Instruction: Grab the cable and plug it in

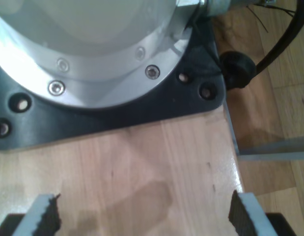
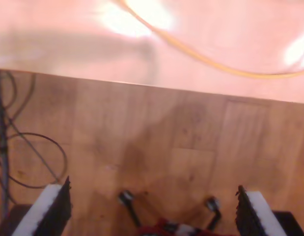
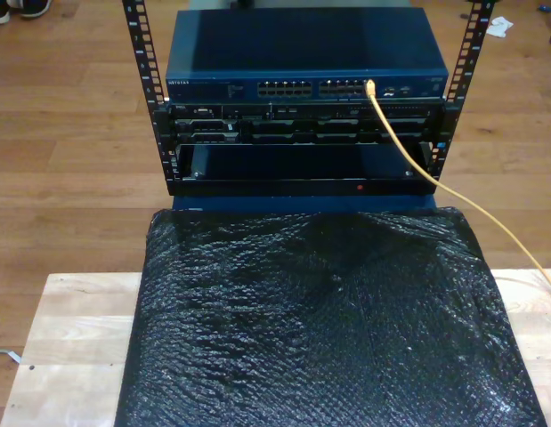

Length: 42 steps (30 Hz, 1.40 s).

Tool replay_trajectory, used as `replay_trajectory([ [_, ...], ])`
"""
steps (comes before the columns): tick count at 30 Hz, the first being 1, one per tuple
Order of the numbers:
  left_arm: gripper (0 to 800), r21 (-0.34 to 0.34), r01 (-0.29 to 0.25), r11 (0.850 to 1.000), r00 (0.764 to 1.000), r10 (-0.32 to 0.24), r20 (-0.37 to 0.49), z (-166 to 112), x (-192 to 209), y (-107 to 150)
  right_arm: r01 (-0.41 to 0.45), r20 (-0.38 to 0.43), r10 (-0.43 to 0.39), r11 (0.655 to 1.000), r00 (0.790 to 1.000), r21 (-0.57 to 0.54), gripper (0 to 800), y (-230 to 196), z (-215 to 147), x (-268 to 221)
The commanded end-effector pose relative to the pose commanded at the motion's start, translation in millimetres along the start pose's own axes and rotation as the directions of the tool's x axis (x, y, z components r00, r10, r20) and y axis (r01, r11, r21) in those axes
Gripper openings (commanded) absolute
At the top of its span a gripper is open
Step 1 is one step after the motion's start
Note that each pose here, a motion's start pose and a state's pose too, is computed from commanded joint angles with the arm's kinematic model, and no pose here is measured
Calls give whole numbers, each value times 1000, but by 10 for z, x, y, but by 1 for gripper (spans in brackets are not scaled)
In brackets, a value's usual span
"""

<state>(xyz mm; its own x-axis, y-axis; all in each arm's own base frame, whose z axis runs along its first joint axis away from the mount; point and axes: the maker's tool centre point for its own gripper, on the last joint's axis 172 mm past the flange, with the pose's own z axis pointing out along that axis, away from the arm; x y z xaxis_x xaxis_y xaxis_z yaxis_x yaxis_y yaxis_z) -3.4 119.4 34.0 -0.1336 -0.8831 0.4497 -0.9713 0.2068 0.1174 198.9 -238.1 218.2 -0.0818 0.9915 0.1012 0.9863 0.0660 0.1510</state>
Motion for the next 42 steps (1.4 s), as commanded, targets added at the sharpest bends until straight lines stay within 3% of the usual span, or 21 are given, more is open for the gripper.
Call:
replay_trajectory([
  [5, 800, 0, 2, 1000, 1000, -2, 2, -1, -4, 0, 35, -59, -33, 999, 998, 35, 797, -492, 68, 47],
  [14, 800, 0, 2, 1000, 1000, -2, 2, -1, -4, 0, 34, -136, -20, 994, 991, 100, 797, -1219, 301, 214],
  [24, 800, 0, 0, 1000, 1000, 0, 0, 0, 0, 0, 22, -221, 0, 995, 975, 97, 797, -1657, 695, 533],
  [32, 800, 0, 2, 1000, 1000, -2, 0, 0, 0, 0, 11, -180, 6, 995, 984, 97, 796, -1761, 1105, 589],
  [42, 800, 0, 2, 1000, 1000, -2, 0, 0, 0, 0, 13, -136, 1, 995, 991, 99, 796, -1796, 1219, 654],
])
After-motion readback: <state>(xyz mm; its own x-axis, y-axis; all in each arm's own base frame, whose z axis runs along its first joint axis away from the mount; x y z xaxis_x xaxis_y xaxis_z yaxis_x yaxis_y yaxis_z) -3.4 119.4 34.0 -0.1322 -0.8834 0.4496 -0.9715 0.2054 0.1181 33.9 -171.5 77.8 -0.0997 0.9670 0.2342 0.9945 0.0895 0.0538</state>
